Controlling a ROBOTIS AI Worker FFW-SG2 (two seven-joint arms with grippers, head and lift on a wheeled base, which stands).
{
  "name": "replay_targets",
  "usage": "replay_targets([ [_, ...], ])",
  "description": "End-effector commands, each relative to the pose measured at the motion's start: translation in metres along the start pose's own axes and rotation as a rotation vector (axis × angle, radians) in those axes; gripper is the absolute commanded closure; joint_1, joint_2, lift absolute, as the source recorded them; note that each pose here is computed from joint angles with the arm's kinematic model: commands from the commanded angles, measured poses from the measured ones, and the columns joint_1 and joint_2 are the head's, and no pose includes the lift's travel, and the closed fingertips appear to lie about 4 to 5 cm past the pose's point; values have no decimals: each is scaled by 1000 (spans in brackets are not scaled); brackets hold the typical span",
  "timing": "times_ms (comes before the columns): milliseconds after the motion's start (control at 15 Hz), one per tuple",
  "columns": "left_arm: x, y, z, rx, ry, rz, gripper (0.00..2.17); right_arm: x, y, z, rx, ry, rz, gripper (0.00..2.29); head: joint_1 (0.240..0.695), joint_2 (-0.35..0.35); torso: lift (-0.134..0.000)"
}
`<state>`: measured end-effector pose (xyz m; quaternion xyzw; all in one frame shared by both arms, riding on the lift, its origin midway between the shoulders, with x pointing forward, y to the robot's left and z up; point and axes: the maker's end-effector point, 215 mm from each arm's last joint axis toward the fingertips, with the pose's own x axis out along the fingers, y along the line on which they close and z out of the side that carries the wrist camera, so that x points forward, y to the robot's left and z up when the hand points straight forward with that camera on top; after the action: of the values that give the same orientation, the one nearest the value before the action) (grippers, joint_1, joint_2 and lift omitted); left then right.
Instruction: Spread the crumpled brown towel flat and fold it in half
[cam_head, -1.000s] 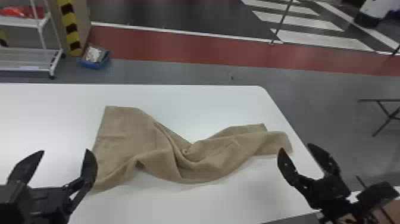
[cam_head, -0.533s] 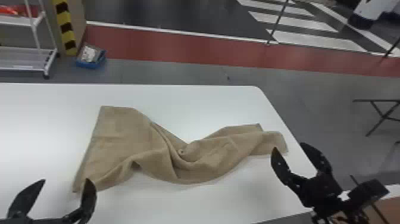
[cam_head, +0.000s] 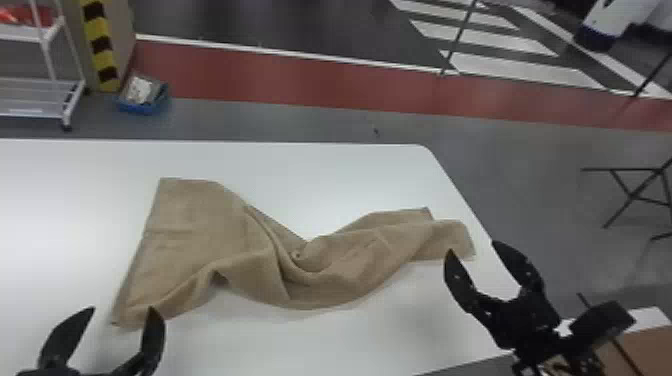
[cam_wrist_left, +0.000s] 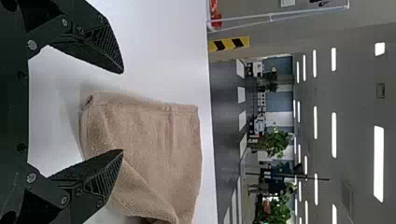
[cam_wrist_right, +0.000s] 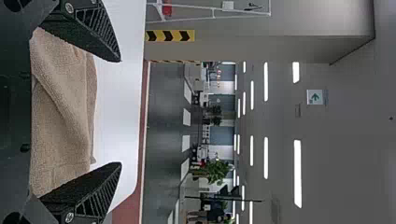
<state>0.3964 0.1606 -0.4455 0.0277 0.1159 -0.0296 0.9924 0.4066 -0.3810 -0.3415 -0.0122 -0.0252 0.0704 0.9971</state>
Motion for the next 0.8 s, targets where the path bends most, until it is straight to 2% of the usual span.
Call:
replay_targets([
  [0, 1, -1, -4, 13, 10, 0, 360, -1, -1, 0, -2, -6, -3, 93, 695, -300, -125],
  [200, 2, 2, -5, 22, 15, 6, 363, -1, 0, -1, 0, -6, -4, 93, 695, -306, -125],
  [333, 2, 2, -7, 26, 21, 5, 559, -1, -1, -1, -1, -8, -5, 93, 695, -304, -125],
  [400, 2, 2, -7, 25, 21, 6, 579, -1, -1, -1, -2, -9, -6, 93, 695, -303, -125],
  [733, 4, 1, -15, 36, 50, 2, 583, 0, 1, -3, 0, -6, -3, 93, 695, -302, -125],
])
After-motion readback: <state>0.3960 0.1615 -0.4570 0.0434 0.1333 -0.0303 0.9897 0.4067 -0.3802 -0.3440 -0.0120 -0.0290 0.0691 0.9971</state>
